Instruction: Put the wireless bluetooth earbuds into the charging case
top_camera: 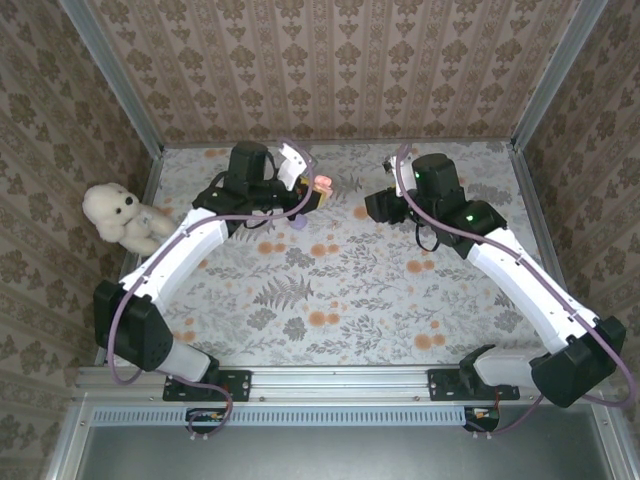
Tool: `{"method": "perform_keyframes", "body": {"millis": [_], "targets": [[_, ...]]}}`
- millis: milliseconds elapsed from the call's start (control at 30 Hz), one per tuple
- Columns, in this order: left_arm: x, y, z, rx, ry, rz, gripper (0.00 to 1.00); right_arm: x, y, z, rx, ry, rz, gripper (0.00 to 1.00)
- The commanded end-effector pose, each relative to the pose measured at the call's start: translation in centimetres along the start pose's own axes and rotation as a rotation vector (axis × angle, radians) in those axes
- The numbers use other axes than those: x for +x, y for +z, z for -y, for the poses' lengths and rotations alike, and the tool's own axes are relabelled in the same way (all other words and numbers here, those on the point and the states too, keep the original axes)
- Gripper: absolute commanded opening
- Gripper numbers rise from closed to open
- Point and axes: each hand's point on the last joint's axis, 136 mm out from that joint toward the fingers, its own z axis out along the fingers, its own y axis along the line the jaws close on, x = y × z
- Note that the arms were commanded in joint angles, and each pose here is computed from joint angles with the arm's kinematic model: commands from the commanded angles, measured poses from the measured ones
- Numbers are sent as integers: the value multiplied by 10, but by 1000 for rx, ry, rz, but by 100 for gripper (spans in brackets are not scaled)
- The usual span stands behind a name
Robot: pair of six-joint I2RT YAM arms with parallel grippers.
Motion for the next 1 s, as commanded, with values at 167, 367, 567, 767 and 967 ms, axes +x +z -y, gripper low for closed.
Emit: {"method": "perform_keyframes", "body": {"millis": [167,367,567,767,967], "targets": [[-35,-15,-14,-120,76,197,0,19,32,19,92,257,-63,60],[-44,-22,-20,-161,68,288,0,48,66,37,198,402,-161,60],[-45,-24,-25,-166,57,332,0,76,108,47,278,538,-271,59],[-46,-28,-31,-169,36,376,0,96,148,43,313,632,-383,56],[-51,-34,-32,-172,24,413,0,113,182,31,360,656,-474,52]]}}
